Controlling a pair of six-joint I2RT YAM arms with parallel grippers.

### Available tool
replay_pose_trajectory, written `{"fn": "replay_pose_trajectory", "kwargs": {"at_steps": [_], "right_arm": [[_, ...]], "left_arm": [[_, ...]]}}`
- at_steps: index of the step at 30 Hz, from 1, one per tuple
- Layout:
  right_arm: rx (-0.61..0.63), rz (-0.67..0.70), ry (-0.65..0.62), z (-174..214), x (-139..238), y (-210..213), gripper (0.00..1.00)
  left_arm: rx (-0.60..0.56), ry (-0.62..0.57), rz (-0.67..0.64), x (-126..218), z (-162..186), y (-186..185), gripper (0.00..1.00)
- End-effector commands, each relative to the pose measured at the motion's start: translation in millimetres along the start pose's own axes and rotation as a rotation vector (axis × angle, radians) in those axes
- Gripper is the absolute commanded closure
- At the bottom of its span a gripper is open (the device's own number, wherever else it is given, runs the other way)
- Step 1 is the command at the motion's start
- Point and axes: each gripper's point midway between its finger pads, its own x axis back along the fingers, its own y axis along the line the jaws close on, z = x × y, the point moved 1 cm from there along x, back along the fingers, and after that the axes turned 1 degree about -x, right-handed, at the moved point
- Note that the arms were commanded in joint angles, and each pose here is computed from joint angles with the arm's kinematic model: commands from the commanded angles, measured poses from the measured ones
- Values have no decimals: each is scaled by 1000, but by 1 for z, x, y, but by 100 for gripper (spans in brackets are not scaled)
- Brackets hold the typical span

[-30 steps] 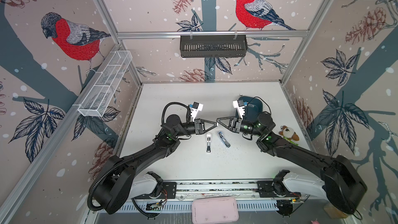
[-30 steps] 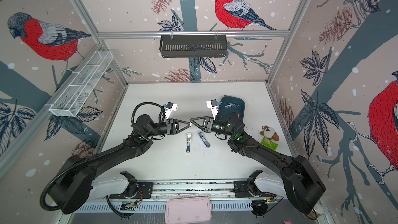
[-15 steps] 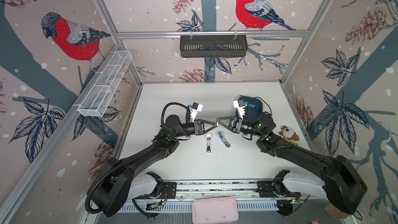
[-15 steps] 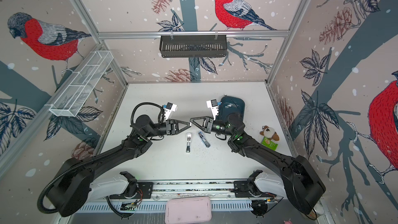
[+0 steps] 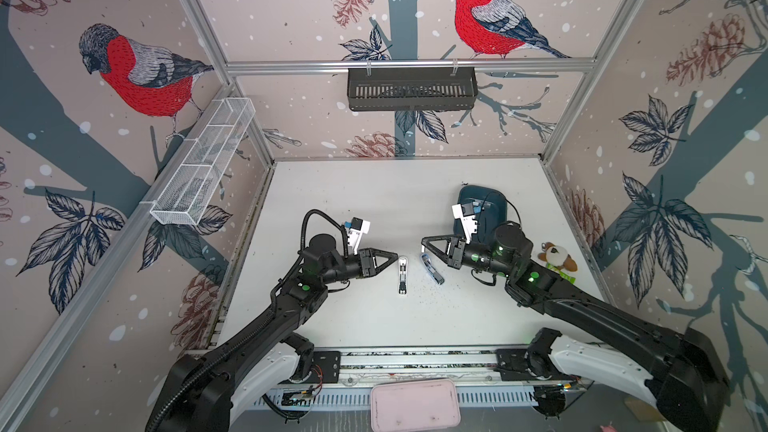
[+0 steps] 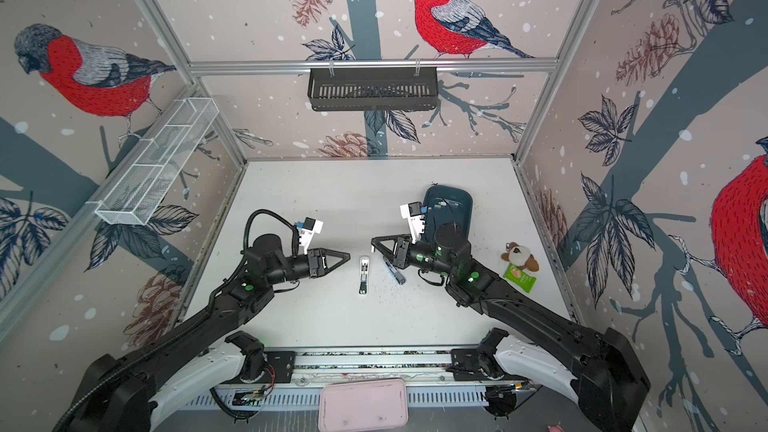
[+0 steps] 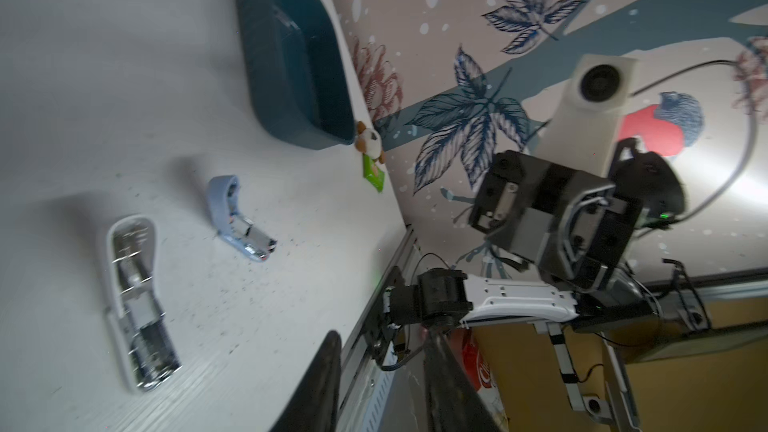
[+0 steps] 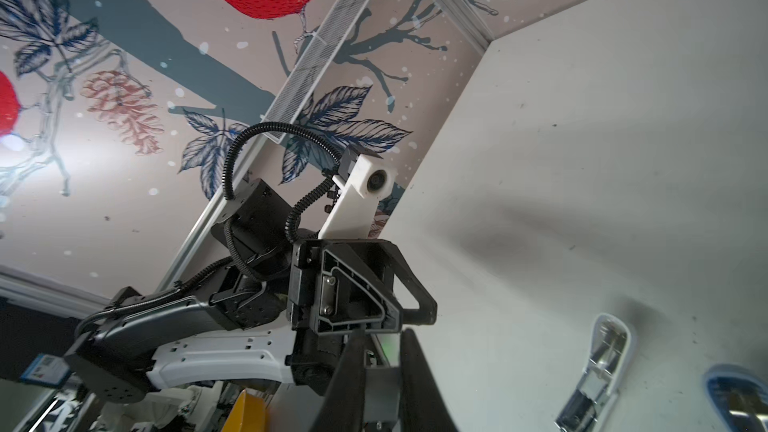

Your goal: Load the staples into the stapler

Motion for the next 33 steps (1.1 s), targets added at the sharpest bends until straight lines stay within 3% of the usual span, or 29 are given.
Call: {"fn": "replay_pose_trajectory", "kwargs": {"at_steps": [1,4,15,22,33], "right_arm": [[92,255,-12,8,6,-33,83],[135,349,6,16,9,-41,84],[157,387,42,31,10,-53,84],[171,369,54,30,6,-53,84],[153,351,53,35,7,-56,84]], "left_arm": [[9,74,-203,-2,28,49,68],[-23,92,-308,-6,39,65,71],[-35,155,-472,-21,55,98,77],[-40,184,-461,-44,57,94,80],[-26,207,-423,-53,60,90,82]]}}
